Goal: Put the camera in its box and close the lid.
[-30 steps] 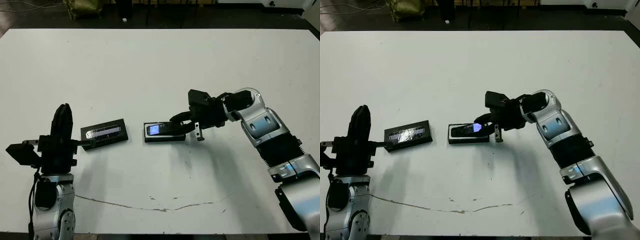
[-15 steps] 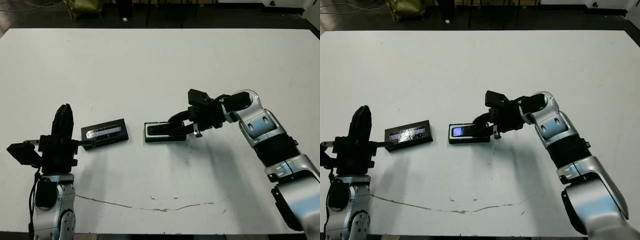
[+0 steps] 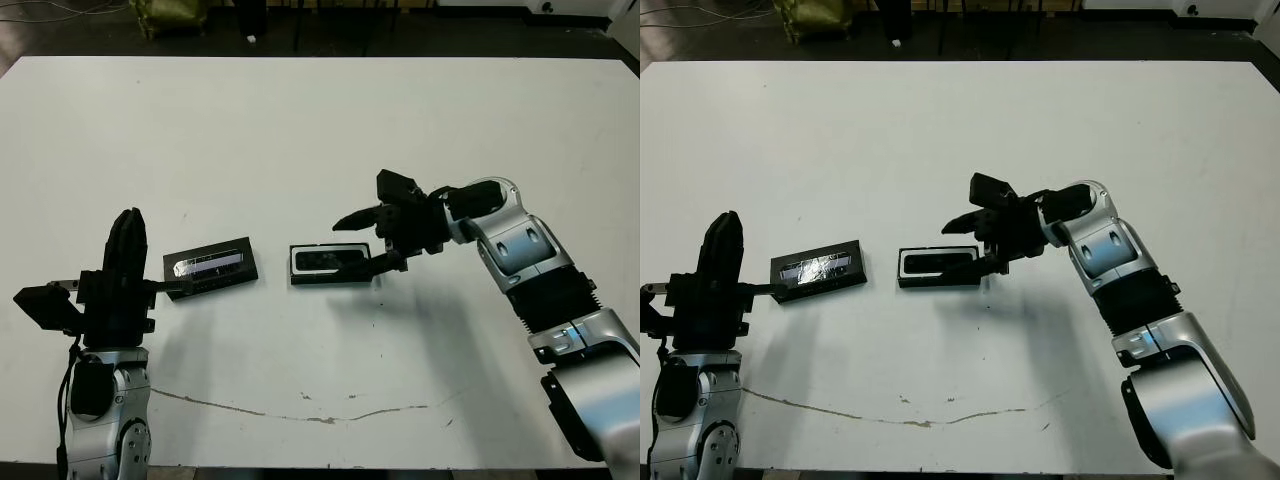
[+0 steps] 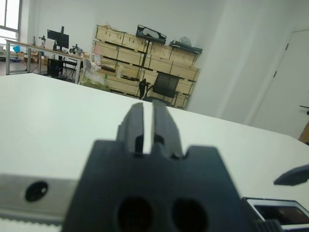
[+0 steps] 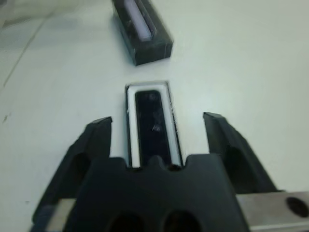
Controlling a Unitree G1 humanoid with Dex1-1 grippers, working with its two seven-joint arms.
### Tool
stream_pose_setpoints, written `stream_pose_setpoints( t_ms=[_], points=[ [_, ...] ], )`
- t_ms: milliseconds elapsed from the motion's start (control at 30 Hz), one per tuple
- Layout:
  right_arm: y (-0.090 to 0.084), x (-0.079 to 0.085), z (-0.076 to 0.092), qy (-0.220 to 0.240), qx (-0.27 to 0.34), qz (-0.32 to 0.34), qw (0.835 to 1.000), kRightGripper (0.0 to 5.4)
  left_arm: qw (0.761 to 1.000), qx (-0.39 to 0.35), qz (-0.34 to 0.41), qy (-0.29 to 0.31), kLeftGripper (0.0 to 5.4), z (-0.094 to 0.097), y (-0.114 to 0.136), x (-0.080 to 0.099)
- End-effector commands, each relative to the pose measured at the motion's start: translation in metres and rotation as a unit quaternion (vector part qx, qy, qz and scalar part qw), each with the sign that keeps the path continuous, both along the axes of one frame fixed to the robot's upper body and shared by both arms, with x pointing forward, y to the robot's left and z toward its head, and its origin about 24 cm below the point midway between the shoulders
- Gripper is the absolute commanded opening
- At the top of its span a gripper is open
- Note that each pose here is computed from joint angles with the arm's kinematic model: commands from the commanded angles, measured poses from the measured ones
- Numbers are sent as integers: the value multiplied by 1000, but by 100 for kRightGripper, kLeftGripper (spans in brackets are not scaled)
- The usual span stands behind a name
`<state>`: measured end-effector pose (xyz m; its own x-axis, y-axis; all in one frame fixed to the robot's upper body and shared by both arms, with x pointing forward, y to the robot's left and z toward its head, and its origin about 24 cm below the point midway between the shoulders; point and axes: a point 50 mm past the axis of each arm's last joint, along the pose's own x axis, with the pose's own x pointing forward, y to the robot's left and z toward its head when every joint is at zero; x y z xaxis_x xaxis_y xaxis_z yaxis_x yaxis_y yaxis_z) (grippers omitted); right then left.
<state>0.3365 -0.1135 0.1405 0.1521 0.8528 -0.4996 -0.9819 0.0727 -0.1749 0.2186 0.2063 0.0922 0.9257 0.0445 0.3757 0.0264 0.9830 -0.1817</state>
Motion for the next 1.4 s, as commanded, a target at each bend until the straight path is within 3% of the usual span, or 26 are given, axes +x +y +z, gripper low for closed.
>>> stream_pose_setpoints(
  t_ms=[33, 200, 333, 500, 667, 800, 1033, 1167, 1400],
  points=[
    [-11, -1, 3, 18, 30, -44, 998, 416, 1000, -2, 5, 23, 0, -6, 2, -3],
    [-22, -7, 11, 10, 126, -126, 984, 313, 1000, -2, 2, 21, 0, -6, 2, -3],
    [-31, -14, 15, -63, 190, -193, 961, 223, 1000, -3, 4, 21, 0, -6, 1, -3],
    [-42, -26, 18, -127, 186, -236, 945, 107, 1000, 8, 1, 15, 0, -6, 3, -2],
    [-54, -34, 17, -145, 199, -259, 934, 2, 1000, 23, 4, 7, 0, -3, 6, -1],
    [-63, -38, 19, -172, 187, -270, 929, 2, 999, 33, 0, -14, 0, 2, 10, 1],
    [-71, -41, 18, -172, 235, -325, 900, 2, 996, 80, 23, -41, 0, 16, 15, 1],
    [-82, -39, 15, -148, 264, -345, 889, 2, 990, 128, 27, -55, 0, 31, 23, 1],
    [-99, -42, 21, -150, 250, -393, 872, 2, 967, 246, -66, 1, 0, 66, 51, 10]
  ],
)
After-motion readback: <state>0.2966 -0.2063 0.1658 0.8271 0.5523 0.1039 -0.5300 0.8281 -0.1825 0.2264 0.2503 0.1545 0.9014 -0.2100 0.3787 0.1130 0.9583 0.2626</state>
